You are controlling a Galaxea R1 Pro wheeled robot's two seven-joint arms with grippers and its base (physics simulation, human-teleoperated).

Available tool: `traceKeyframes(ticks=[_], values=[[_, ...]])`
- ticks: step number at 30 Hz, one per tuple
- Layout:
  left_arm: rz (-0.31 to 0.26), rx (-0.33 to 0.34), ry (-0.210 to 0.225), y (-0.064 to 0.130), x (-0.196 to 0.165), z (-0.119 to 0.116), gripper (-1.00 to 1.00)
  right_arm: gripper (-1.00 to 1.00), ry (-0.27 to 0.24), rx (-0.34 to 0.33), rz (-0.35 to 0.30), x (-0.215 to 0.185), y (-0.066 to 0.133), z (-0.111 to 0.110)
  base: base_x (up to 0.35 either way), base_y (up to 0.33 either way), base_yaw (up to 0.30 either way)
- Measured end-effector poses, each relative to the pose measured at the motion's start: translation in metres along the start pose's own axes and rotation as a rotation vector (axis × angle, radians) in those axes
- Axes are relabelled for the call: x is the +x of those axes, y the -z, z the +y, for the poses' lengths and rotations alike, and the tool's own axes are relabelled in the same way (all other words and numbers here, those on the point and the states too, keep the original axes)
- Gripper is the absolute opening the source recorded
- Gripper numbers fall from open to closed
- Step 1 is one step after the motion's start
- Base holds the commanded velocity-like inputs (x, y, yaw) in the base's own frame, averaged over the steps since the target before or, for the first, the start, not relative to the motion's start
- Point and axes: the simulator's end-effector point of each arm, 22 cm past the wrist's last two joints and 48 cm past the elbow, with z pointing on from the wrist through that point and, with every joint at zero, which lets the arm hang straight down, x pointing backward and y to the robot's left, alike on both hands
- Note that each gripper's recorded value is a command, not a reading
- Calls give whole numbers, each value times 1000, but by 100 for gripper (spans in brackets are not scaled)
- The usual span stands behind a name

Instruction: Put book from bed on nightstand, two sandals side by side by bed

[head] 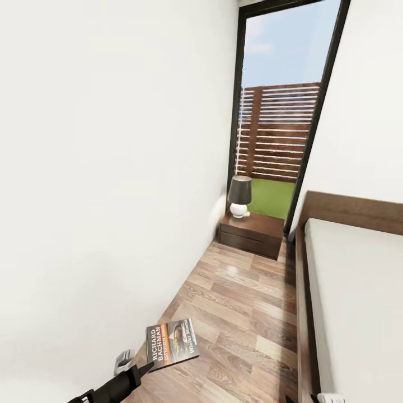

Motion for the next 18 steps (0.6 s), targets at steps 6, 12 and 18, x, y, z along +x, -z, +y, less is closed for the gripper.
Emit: traceKeyframes(ticks=[6,12,18], values=[[0,0,0,0,0,0,-100,100,0,0,0,0,0,0,0,0,-13],[1,0,-1,0,0,0,-100,100,0,0,0,0,0,0,95,74,-1],[-1,0,0,0,0,0,-100,100,1,1,0,0,0,0,107,84,-3]])
